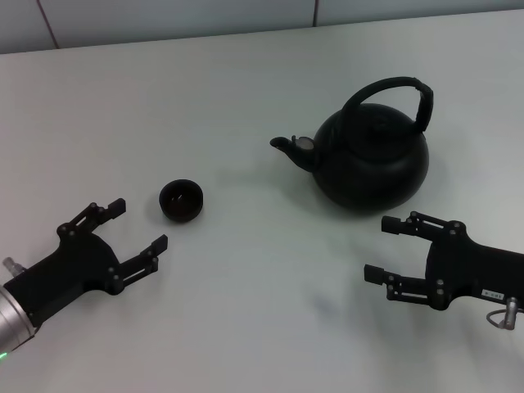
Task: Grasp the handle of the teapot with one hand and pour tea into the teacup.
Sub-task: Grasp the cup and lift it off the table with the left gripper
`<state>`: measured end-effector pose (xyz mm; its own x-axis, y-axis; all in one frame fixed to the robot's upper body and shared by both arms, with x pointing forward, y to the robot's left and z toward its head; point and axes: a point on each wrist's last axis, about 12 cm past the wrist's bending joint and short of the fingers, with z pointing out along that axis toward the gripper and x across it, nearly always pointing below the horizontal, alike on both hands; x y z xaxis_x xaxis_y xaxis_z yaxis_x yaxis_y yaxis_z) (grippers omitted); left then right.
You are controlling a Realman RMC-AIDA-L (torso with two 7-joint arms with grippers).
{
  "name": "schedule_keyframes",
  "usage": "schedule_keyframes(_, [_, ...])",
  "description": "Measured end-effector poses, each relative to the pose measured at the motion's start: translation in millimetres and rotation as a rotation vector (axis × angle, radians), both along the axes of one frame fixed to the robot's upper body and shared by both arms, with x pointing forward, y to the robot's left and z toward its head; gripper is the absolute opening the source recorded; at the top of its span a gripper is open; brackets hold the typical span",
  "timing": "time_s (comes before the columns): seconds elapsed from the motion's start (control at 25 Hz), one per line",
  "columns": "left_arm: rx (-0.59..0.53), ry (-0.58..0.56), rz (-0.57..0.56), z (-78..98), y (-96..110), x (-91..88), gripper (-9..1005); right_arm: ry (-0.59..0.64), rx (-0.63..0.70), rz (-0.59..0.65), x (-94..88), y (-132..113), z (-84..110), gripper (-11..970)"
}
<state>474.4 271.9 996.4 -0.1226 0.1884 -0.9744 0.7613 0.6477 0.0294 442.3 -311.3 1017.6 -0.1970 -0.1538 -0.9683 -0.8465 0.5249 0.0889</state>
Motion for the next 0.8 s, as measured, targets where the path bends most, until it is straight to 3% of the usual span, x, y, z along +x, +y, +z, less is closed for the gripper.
schedule_keyframes(0.8, [0.077, 0.014, -0.022, 0.2, -29.6, 33.3, 759, 0.001, 0.001, -0.004, -0.7, -0.6, -0.2, 791])
